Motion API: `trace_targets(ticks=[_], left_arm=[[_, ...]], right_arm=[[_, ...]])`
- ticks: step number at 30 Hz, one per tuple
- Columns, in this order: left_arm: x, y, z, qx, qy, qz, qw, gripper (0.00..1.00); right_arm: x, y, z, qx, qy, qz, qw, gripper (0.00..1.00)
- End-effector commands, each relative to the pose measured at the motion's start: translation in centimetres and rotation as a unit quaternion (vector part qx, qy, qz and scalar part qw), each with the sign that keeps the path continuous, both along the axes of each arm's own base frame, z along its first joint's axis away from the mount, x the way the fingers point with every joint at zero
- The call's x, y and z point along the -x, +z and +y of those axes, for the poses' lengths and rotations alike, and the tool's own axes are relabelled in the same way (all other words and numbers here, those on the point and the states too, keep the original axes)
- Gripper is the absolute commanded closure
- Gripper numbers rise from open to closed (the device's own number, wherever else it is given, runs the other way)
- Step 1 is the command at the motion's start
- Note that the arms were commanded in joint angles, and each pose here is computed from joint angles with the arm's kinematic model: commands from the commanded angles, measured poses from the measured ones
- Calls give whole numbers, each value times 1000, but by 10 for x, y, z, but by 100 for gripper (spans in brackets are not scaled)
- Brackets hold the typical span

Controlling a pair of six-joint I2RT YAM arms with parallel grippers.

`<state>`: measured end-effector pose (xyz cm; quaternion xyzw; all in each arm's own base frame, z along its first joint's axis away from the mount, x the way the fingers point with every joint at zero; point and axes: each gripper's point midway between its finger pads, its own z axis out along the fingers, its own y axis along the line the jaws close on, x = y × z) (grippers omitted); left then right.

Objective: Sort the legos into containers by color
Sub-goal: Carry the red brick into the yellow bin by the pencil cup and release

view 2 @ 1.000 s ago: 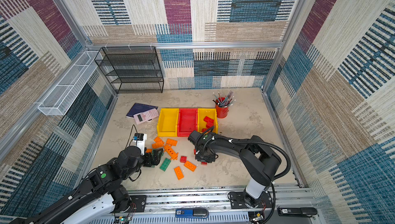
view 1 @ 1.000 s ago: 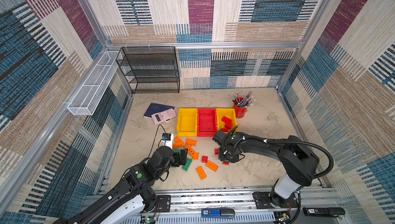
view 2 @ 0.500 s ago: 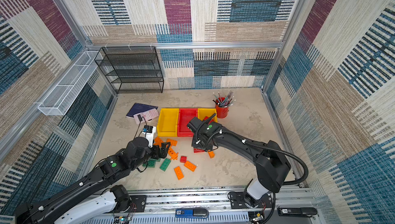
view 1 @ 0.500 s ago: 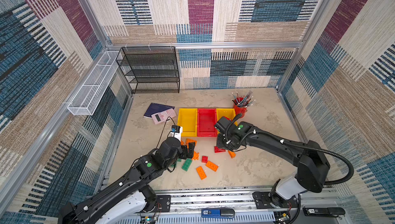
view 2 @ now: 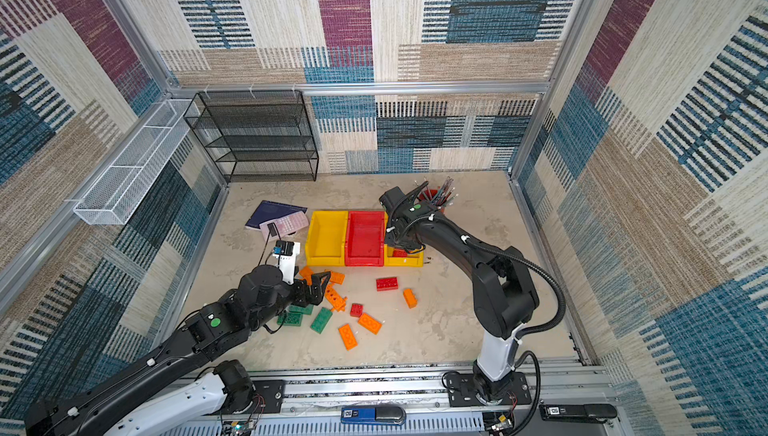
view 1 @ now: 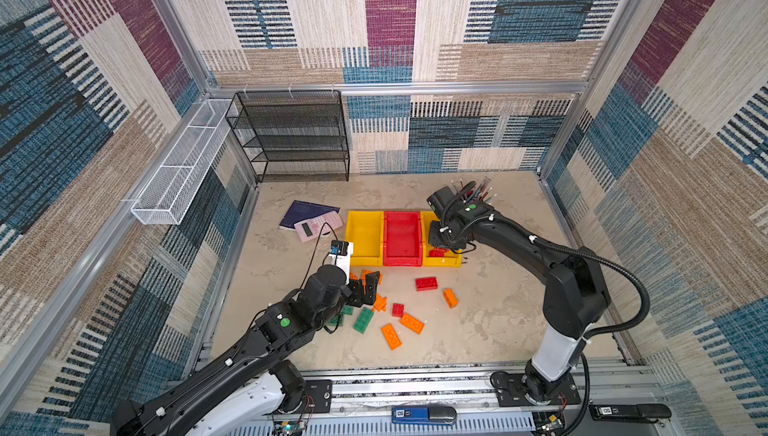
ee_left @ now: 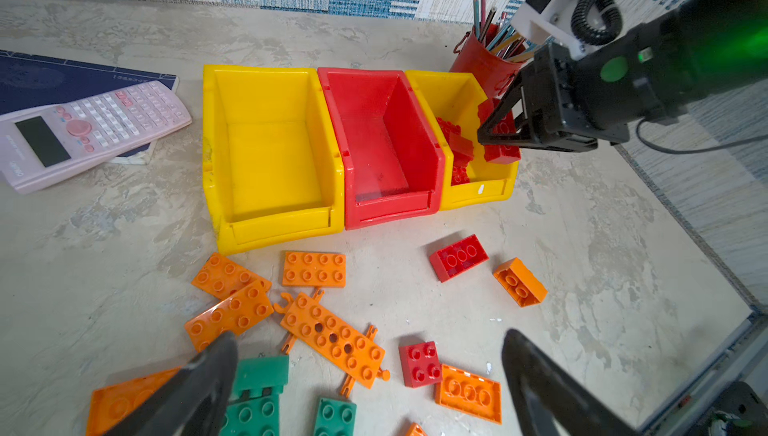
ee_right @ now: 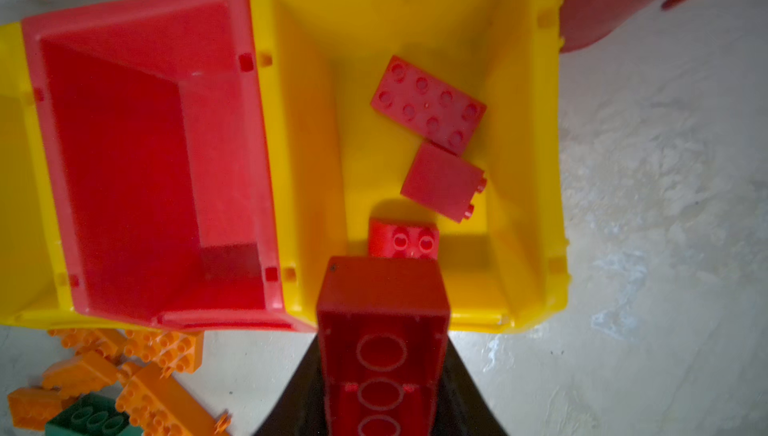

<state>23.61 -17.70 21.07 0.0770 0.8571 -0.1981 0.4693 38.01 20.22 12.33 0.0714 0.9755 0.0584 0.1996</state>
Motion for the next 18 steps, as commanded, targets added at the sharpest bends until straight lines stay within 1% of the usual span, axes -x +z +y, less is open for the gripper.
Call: trace_targets(ticks=[1, 7, 10, 11, 13, 15, 16, 18], left_arm=[[-2, 6, 8, -16, 8, -16, 1000, 1], [-3, 12, 13, -25, 12, -26, 999, 1], [-4, 15, 15, -31, 12, -30, 999, 1], [-5, 16, 16, -33, 13, -31, 999, 1], [-7, 17, 17, -37, 14, -31, 999, 1], [-8, 18, 17, -40, 12, -32, 999, 1], [-9, 19, 17, -41, 12, -32, 999, 1], [-10, 20, 18, -42, 13, -33, 999, 1]], right_arm=[[-21, -5, 0, 12, 17, -16, 1000, 69], [-39, -30, 3, 25, 25, -3, 999, 69], [-42, -41, 3, 31, 25, 6, 999, 67], [-46, -40, 5, 29, 25, 3, 999, 65], [-51, -40, 6, 31, 26, 0, 999, 58], [-54, -38, 6, 34, 27, -2, 999, 46], [-56, -36, 6, 35, 29, -5, 999, 42], [-58, -30, 7, 37, 31, -10, 999, 38]])
